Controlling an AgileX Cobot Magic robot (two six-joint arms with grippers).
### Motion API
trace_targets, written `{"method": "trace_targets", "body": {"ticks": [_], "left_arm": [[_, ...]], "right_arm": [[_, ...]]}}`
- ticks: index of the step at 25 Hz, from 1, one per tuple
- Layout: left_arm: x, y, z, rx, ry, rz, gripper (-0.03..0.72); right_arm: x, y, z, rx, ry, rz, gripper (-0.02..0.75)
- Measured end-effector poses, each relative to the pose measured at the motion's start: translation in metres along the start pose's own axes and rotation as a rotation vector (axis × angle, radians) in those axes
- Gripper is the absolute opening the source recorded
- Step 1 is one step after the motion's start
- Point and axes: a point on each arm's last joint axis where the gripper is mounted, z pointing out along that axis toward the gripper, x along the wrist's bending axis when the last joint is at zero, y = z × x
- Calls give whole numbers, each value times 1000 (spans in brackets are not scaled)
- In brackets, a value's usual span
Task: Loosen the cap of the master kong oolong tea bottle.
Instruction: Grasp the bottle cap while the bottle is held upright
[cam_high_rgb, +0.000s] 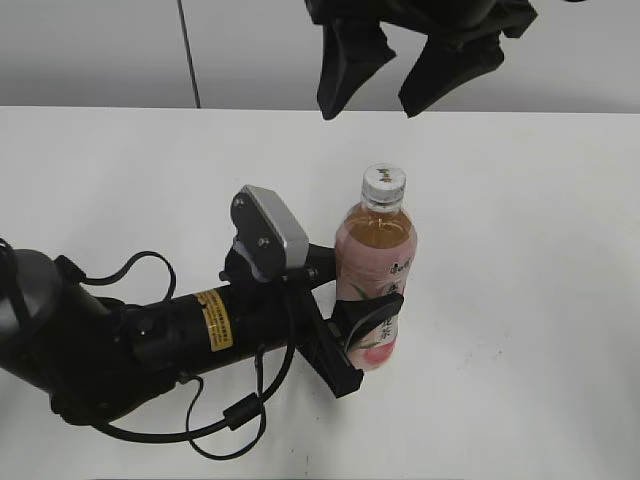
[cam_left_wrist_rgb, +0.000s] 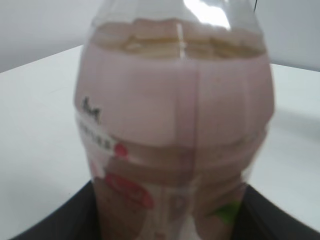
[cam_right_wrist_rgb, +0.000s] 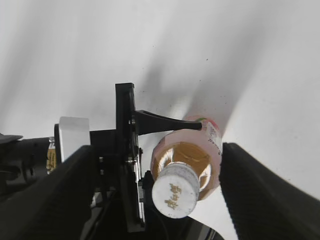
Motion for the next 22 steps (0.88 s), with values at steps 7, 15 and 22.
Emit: {"method": "trace_targets", "body": {"ticks": [7,15,22], "left_arm": [[0,0,0,0,0,0,379],[0,0,0,0,0,0,378],[0,0,0,0,0,0,378]], "right_arm": [[-3,-7,11,45,-9,97,560],[-11,-25,34,145,-30,122,552],[-10,-25,34,145,-19,62,276]]}}
